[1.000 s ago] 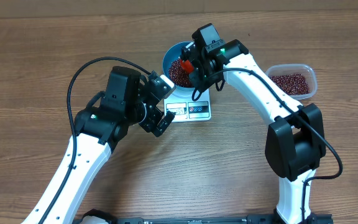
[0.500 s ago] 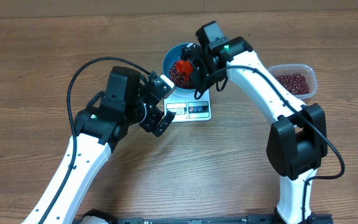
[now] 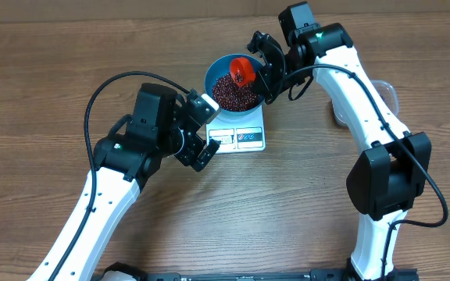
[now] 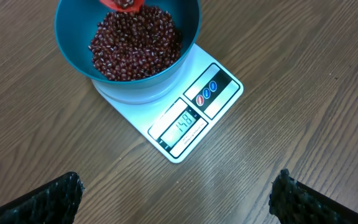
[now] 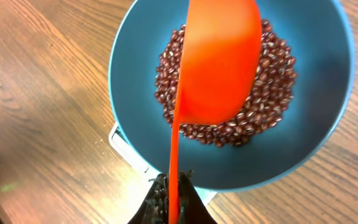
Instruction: Scoop item into bowl and weigh 150g on scale
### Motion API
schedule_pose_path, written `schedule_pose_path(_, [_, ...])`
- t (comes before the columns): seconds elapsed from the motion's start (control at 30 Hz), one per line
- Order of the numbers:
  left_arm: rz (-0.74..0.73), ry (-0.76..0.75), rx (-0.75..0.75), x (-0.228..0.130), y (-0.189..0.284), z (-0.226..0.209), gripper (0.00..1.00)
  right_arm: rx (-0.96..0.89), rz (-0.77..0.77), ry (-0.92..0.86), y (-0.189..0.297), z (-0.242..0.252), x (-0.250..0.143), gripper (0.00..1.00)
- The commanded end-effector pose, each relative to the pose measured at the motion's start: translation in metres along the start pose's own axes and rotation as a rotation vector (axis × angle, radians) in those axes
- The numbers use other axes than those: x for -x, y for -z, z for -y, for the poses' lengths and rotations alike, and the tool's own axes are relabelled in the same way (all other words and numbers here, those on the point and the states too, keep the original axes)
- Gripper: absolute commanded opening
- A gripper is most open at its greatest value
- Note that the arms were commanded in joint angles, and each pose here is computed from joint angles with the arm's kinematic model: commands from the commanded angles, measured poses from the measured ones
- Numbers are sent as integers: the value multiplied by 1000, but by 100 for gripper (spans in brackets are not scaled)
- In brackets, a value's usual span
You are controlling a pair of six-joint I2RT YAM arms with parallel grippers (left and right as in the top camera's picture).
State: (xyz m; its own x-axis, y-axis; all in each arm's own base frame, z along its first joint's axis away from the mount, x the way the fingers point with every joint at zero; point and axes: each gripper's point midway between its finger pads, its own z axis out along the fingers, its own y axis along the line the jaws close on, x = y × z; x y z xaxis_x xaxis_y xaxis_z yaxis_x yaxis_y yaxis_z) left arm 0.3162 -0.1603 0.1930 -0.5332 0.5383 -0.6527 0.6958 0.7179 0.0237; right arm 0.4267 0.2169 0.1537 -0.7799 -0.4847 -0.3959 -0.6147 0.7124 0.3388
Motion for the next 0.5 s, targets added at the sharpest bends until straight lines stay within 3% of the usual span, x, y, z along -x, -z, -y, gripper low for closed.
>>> schedule_pose_path(0.0, [-2, 5, -7, 0, -2, 2, 100, 9, 66, 24, 25, -11, 14, 4])
schedule_pose_path(0.47, [-2, 5, -7, 0, -2, 2, 99, -237, 11, 41, 33, 2, 8, 4])
